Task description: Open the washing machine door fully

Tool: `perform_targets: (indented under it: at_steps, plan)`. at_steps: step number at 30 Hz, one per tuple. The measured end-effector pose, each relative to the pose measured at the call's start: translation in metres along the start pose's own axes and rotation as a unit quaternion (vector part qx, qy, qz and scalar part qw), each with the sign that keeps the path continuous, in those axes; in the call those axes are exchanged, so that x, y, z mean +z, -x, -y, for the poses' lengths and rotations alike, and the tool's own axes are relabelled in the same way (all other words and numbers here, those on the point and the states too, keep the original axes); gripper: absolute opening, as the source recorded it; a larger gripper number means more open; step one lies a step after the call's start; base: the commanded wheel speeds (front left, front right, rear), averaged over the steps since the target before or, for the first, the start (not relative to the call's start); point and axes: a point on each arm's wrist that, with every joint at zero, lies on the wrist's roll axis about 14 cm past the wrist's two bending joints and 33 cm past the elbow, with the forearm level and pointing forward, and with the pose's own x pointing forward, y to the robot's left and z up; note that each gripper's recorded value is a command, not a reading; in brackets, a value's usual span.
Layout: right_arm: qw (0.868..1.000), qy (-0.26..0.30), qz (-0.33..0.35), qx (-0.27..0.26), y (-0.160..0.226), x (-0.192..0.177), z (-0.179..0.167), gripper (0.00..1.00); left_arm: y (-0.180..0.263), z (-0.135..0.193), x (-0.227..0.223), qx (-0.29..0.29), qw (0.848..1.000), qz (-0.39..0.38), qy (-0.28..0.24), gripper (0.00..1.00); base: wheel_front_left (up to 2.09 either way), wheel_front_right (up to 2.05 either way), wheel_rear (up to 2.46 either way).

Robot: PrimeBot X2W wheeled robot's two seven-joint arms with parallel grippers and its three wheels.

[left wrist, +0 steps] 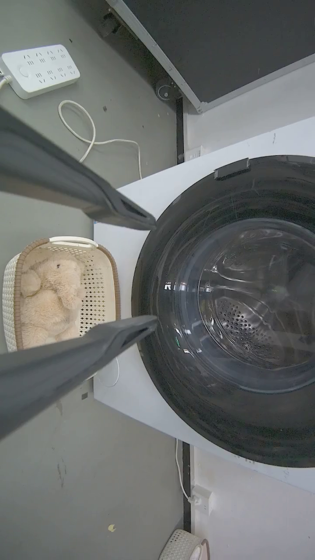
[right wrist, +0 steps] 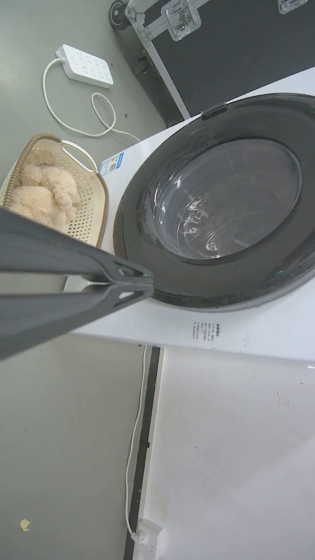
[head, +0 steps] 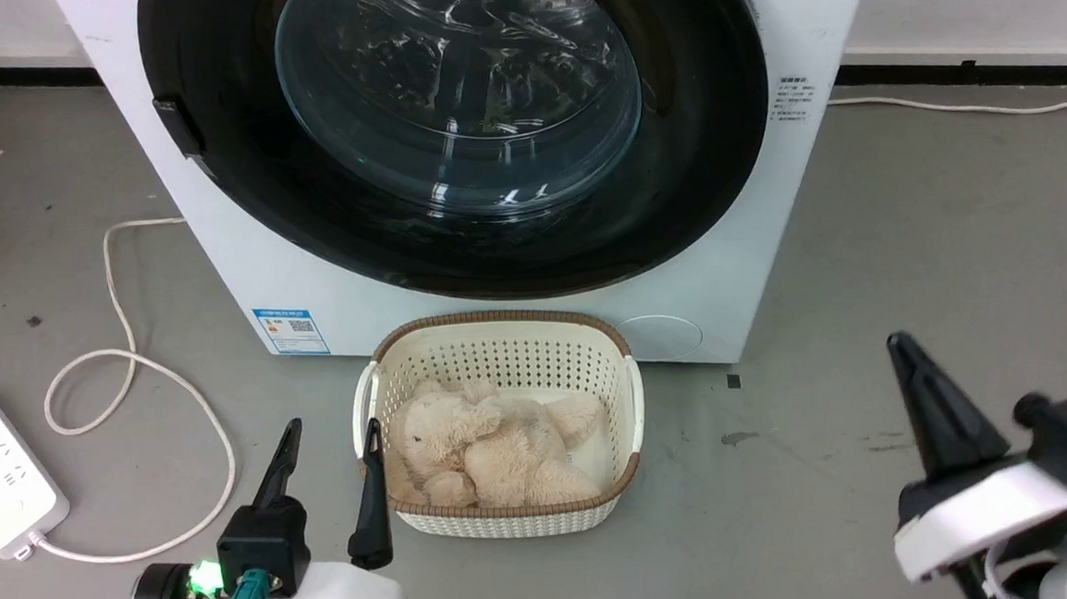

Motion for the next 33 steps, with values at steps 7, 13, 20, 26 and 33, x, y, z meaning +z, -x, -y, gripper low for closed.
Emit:
perform_targets:
  at_steps: [7, 13, 20, 26, 33]
  plan:
    - [0.999, -0.037, 0.012, -0.003, -0.020, 0.015, 0.009, 0.00, -0.001, 0.002, 0.001, -0.002, 1.000, 0.005, 0.001, 1.00, 0.00, 0.00, 0.00]
    - [0.997, -0.073, 0.021, -0.001, -0.045, 0.028, 0.014, 0.00, -0.006, 0.000, 0.001, 0.002, 1.000, 0.011, 0.000, 1.00, 0.00, 0.00, 0.00]
    - [0.989, -0.145, 0.011, -0.002, -0.082, 0.029, 0.016, 0.00, -0.014, -0.002, -0.005, 0.007, 1.000, 0.007, 0.000, 1.00, 0.00, 0.00, 0.00]
    - [0.981, -0.193, -0.004, -0.005, -0.117, 0.026, 0.022, 0.00, -0.024, -0.003, -0.009, 0.009, 1.000, 0.008, -0.002, 1.00, 0.00, 0.00, 0.00]
    - [0.962, -0.269, -0.038, -0.006, -0.157, 0.014, 0.025, 0.00, -0.031, -0.006, -0.015, 0.014, 1.000, 0.006, -0.004, 1.00, 0.00, 0.00, 0.00]
